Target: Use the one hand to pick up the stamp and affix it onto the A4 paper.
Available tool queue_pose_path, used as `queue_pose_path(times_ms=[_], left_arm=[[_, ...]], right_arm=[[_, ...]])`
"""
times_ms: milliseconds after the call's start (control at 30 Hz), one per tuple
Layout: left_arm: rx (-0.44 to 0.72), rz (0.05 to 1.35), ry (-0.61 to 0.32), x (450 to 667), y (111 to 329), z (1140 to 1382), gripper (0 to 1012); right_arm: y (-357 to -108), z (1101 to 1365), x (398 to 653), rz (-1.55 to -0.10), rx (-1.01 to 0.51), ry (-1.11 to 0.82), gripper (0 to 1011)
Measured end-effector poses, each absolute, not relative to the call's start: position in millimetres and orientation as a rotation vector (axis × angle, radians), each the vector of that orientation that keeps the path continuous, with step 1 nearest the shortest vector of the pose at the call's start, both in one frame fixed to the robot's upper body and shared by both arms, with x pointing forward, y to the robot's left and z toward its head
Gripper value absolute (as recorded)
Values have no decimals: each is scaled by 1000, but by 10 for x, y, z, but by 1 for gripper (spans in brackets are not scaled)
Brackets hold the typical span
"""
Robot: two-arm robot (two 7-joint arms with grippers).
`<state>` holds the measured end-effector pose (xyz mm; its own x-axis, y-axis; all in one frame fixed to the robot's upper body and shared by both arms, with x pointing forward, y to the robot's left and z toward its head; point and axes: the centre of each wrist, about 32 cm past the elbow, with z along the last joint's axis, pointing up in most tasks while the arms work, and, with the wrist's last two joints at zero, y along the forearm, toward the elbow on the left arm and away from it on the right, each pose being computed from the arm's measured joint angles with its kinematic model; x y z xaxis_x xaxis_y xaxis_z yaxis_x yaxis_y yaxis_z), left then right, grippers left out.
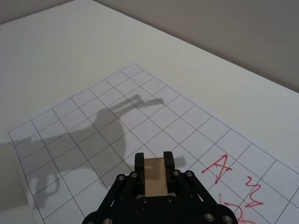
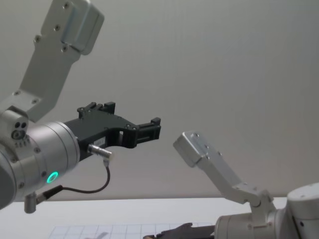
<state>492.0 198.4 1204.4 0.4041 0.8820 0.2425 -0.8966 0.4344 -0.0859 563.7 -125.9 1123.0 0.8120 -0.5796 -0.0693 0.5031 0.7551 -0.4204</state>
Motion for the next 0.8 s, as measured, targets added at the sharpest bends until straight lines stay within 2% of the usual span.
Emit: queue_pose_path(times_ms=[500, 800], left_arm=[[61, 1124, -268, 4920, 1984, 12044, 1001], [61, 1124, -268, 4920, 1984, 12044, 1001]], right_arm=[[-1314, 11256, 5660, -646, -355, 81, 218], [-1444, 11509, 5648, -750, -256, 4, 218]])
